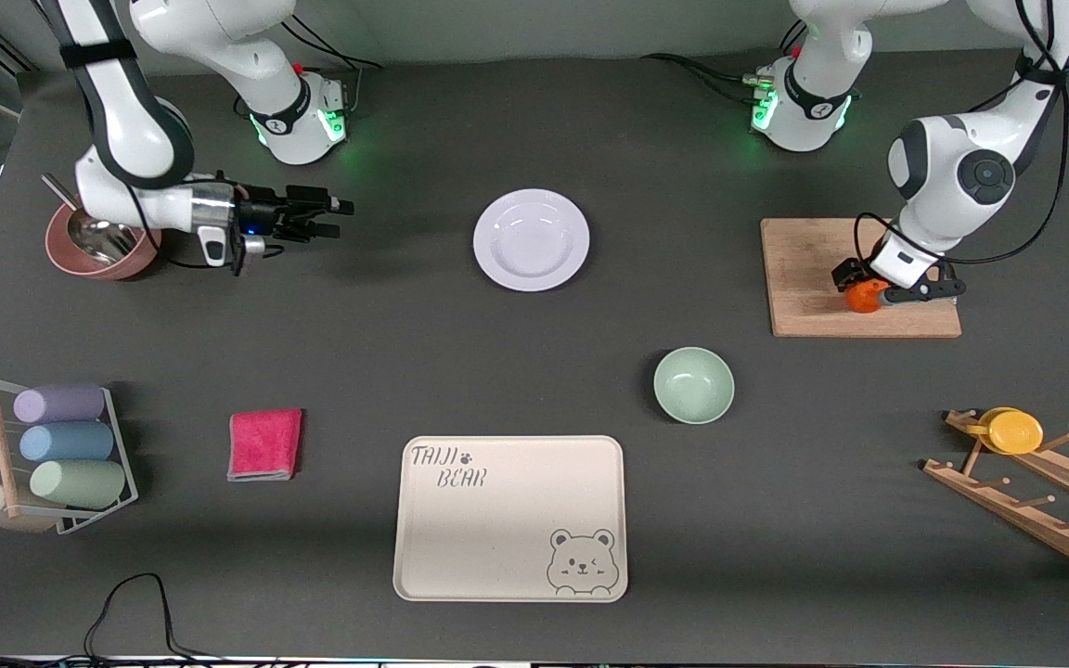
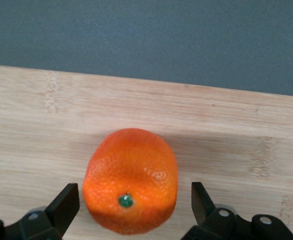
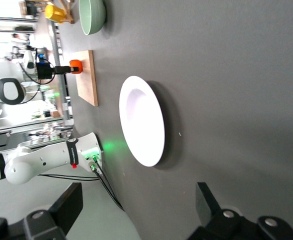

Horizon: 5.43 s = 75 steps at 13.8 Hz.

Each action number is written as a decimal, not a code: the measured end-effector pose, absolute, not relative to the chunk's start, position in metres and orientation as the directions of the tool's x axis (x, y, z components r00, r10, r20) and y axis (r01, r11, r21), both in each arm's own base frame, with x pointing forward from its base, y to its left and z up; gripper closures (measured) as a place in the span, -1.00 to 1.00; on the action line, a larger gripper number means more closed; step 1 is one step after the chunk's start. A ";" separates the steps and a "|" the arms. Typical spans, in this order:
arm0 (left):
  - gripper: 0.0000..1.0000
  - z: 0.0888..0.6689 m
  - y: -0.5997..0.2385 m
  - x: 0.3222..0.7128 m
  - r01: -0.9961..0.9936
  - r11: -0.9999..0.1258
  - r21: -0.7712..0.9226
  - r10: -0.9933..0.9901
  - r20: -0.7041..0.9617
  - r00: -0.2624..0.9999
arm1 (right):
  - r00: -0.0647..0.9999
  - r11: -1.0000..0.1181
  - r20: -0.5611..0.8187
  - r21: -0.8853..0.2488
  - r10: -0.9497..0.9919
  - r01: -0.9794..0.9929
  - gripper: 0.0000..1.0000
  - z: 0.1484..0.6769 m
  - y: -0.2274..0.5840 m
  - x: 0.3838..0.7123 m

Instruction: Place orange and plate with both arms

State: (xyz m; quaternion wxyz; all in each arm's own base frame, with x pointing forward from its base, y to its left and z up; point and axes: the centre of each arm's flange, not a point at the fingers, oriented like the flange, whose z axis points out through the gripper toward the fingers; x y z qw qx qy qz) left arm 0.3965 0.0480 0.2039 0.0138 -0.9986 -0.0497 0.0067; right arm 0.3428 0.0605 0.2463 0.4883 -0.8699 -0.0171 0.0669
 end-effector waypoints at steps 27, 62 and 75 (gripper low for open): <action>-0.37 0.575 0.065 0.526 0.101 -0.995 -0.008 0.101 -0.140 0.985 | 0.995 -0.359 -0.097 -0.930 0.022 -0.082 0.07 0.104 0.065 0.298; -0.37 0.244 -0.515 0.320 0.204 -0.975 0.088 0.191 -0.137 0.972 | 0.998 -0.359 -0.010 -0.933 0.065 0.014 0.19 0.093 0.067 0.304; -1.00 0.211 -0.523 0.313 0.237 -0.966 0.103 0.224 -0.126 0.967 | 0.998 -0.344 -0.012 -0.939 0.054 0.007 0.18 0.091 0.077 0.303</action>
